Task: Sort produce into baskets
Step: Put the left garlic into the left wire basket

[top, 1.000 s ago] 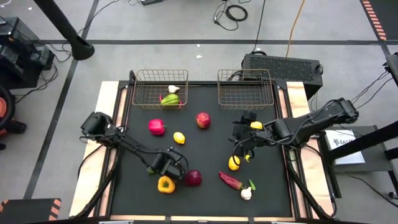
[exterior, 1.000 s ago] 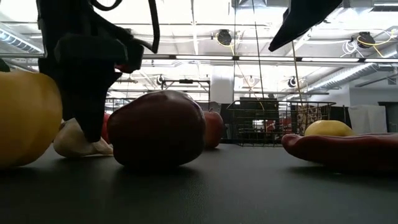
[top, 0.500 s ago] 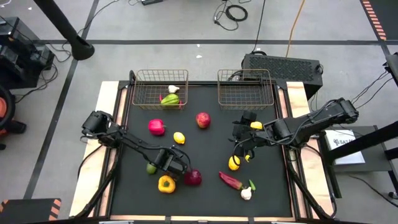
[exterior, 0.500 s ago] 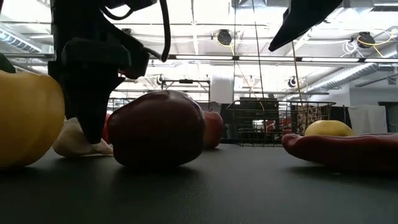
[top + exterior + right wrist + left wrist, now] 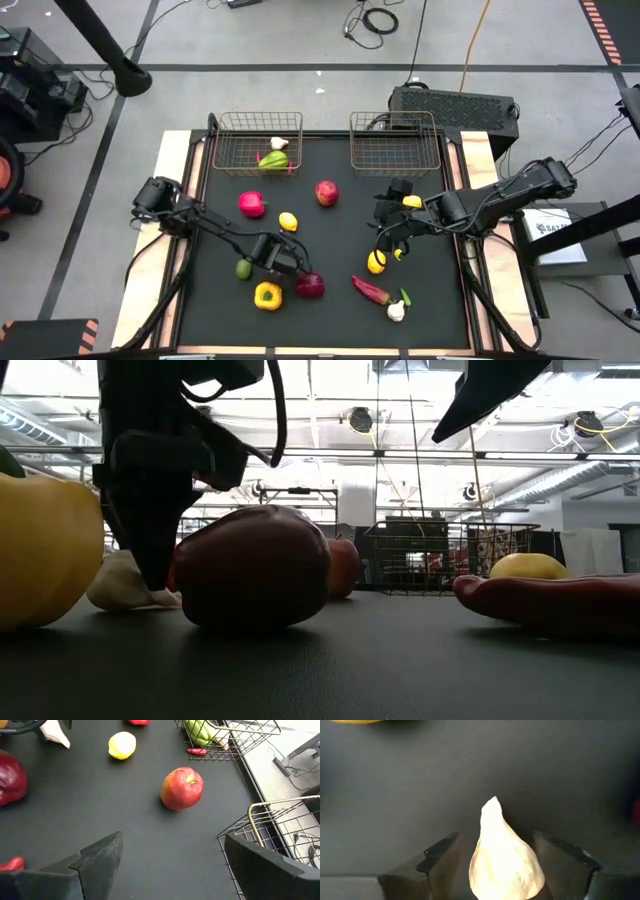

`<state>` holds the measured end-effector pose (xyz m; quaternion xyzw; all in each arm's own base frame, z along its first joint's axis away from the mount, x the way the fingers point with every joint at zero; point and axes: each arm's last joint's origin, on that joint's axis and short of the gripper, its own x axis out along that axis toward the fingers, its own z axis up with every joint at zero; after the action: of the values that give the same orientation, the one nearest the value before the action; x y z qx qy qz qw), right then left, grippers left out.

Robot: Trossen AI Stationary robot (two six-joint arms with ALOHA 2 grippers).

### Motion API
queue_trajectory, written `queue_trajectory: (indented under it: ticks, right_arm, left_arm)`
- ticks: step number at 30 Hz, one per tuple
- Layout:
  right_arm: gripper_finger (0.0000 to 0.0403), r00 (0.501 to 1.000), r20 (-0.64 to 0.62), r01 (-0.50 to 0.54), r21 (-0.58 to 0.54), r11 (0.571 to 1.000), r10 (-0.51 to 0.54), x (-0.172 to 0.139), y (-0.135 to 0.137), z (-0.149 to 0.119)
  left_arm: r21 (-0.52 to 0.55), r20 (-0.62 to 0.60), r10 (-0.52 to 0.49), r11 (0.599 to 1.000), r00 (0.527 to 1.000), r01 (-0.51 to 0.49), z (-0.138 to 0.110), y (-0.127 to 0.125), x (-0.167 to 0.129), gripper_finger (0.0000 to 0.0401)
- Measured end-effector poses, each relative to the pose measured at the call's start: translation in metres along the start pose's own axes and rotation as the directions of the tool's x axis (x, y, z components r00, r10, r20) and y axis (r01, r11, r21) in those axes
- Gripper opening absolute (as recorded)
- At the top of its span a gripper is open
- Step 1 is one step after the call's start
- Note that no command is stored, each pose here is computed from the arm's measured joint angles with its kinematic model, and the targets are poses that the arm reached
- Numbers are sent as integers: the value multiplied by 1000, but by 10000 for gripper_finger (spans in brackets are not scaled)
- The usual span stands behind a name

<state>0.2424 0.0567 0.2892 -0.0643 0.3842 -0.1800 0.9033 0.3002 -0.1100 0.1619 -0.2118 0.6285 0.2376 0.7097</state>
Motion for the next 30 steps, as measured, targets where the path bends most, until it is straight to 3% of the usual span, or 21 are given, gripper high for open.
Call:
queue_trajectory:
  ticks: [10, 18, 26, 30]
  right_arm:
    - [338, 1000, 0, 0, 0, 1000, 0, 0, 0, 0]
    - [338, 1000, 0, 0, -1, 1000, 0, 0, 0, 0]
    - [338, 1000, 0, 0, -5, 1000, 0, 0, 0, 0]
    - [338, 1000, -1, 0, -5, 1000, 0, 0, 0, 0]
  left_arm:
    - [24, -41, 29, 999, 999, -28, 6, 5, -10, 214]
    - [76, -73, 80, 994, 994, -74, 9, 10, -17, 212]
    - [82, -109, 133, 989, 985, -125, 14, 8, -48, 212]
    - [131, -148, 118, 986, 982, -99, 6, 3, -53, 212]
